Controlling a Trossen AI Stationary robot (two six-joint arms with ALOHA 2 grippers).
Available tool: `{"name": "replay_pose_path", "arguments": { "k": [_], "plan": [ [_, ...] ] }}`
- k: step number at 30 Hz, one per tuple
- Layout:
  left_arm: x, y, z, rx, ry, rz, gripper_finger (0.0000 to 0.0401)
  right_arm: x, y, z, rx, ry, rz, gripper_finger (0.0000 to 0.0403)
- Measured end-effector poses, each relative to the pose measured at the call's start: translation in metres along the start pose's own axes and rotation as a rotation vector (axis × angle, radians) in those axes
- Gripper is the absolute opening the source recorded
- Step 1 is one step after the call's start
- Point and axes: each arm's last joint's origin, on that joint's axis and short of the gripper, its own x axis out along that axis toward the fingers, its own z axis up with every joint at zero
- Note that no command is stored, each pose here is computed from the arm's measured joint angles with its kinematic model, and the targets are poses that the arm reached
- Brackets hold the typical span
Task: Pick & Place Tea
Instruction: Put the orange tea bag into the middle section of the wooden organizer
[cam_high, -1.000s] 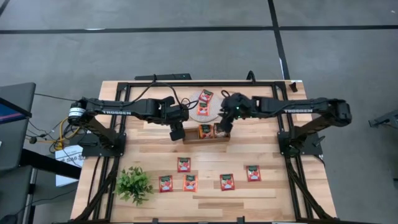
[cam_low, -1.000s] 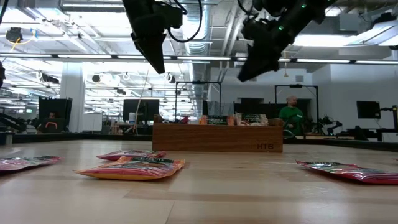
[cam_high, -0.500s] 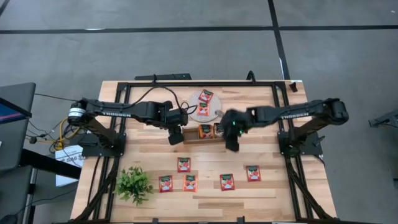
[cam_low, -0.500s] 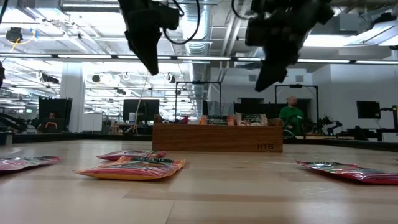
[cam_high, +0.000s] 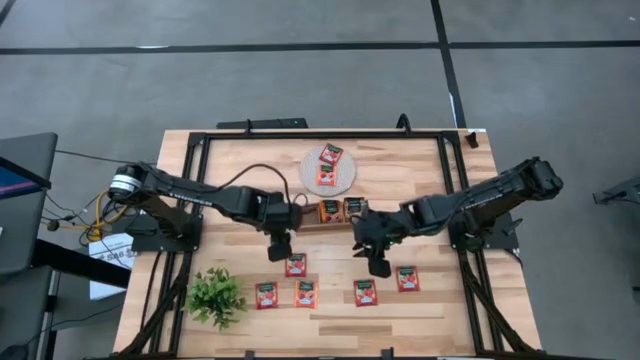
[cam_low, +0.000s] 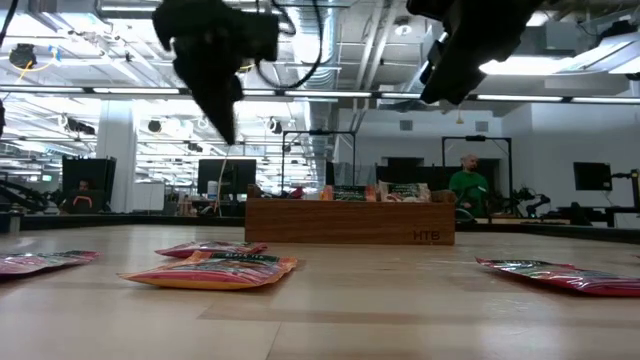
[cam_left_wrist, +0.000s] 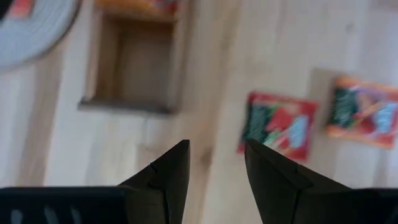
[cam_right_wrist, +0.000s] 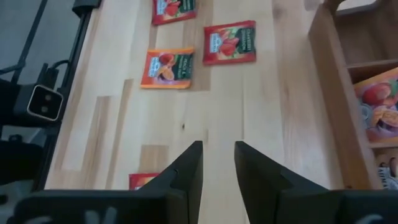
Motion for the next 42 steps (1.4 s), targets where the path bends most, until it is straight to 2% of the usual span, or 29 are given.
{"name": "replay_pose_path", "arguments": {
  "k": [3,11,17,26,33,38,42],
  "plan": [
    [0.006,-0.011,0.004,0.02,-0.047,-0.027,0.0147,0.0,0.004,-0.002,-0.009,0.016,0.005,0.008],
    [0.037,-0.033,0.01,0.049,-0.038,-0.178,0.0147,-0.001,0.001,-0.014,-0.01,0.132,-0.023,0.0075],
    [0.051,-0.051,0.008,0.101,-0.033,-0.24,0.0147,0.0,-0.004,-0.016,0.005,0.157,-0.038,0.0075],
    [0.065,-0.082,0.0,0.257,-0.06,-0.272,0.0147,-0.002,-0.017,-0.033,0.159,0.158,-0.16,0.0075],
    [0.086,-0.105,-0.005,0.239,-0.104,-0.265,0.0147,-0.033,-0.009,-0.035,0.182,-0.012,-0.178,0.0075],
    [0.091,-0.104,-0.006,0.216,-0.107,-0.225,0.0147,-0.067,-0.003,-0.04,0.205,-0.194,-0.232,0.0075],
    [0.091,-0.104,-0.006,0.217,-0.103,-0.22,0.0147,-0.091,0.0,-0.046,0.212,-0.341,-0.232,0.0075]
  ]
}}
